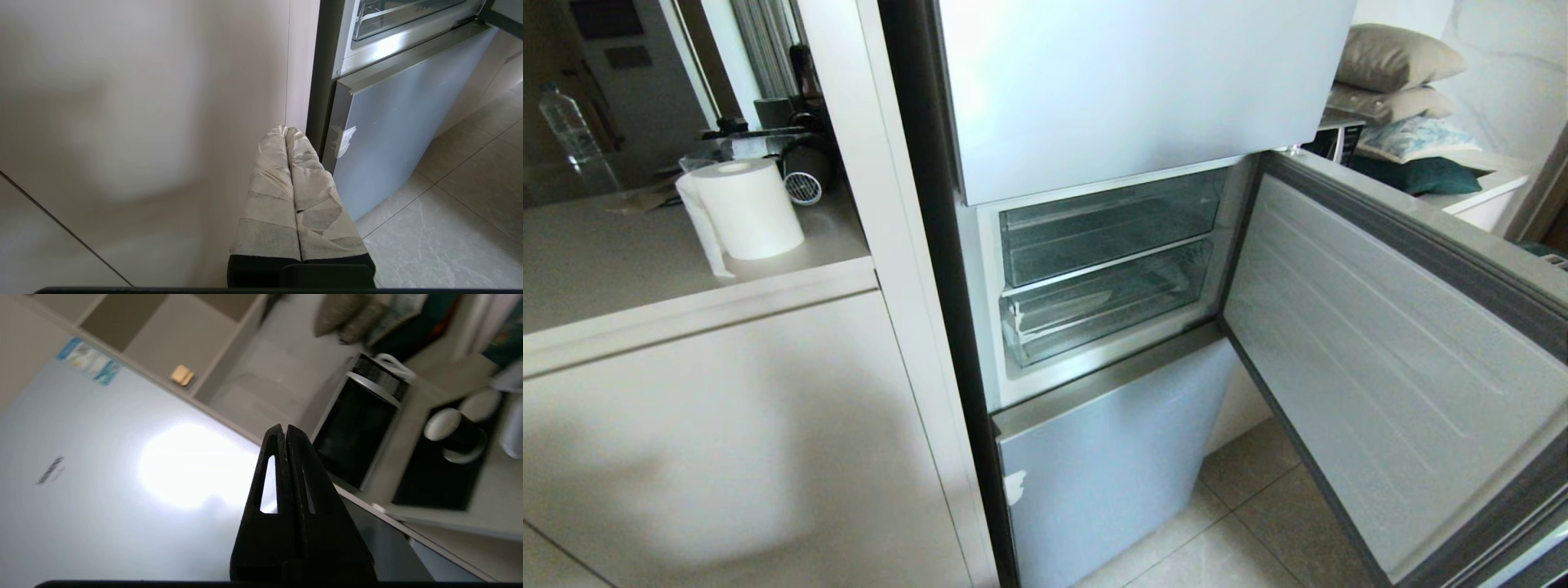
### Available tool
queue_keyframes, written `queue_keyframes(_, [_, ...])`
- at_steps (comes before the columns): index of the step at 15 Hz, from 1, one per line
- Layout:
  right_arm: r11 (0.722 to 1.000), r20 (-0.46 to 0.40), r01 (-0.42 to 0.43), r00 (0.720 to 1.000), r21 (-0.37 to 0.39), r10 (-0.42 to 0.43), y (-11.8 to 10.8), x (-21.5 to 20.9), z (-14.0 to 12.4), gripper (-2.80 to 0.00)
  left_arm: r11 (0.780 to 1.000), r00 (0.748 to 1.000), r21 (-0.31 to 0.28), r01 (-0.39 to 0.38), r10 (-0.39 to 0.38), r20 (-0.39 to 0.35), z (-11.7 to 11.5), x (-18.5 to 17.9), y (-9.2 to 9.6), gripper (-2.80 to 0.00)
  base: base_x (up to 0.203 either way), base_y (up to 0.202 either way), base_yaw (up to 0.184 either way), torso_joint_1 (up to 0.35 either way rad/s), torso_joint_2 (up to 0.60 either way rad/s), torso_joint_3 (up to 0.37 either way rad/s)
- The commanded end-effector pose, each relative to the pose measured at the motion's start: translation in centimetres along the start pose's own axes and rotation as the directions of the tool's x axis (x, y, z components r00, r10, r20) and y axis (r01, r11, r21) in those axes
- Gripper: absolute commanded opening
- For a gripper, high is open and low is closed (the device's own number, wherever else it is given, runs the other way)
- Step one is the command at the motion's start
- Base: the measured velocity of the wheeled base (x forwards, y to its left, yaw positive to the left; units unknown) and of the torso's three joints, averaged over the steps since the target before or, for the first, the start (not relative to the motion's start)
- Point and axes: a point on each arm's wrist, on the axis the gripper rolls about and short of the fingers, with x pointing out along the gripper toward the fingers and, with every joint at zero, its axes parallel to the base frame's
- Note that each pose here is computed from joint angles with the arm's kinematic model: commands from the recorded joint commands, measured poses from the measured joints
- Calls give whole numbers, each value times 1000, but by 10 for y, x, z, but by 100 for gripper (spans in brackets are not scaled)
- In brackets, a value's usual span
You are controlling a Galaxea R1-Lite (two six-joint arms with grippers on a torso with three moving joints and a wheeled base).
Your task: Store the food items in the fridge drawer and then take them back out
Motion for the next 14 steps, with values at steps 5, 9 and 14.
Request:
queue_keyframes(5, [933, -67, 358, 930, -48, -360, -83, 24, -119, -280, 1000, 1000, 0, 0, 0, -2, 0, 0, 0, -280, 0, 0, 0, 0, 0, 0])
queue_keyframes(9, [936, -369, 293, 863, -193, -346, -61, 24, -231, -280, 1000, 1000, 0, 0, 0, -2, 0, 0, 0, -280, 0, 0, 0, 0, 0, 0])
queue_keyframes(14, [910, -574, 146, 734, -387, -362, -39, 13, -325, -280, 1000, 1000, 0, 0, 0, -2, 0, 0, 0, -280, 0, 0, 0, 0, 0, 0])
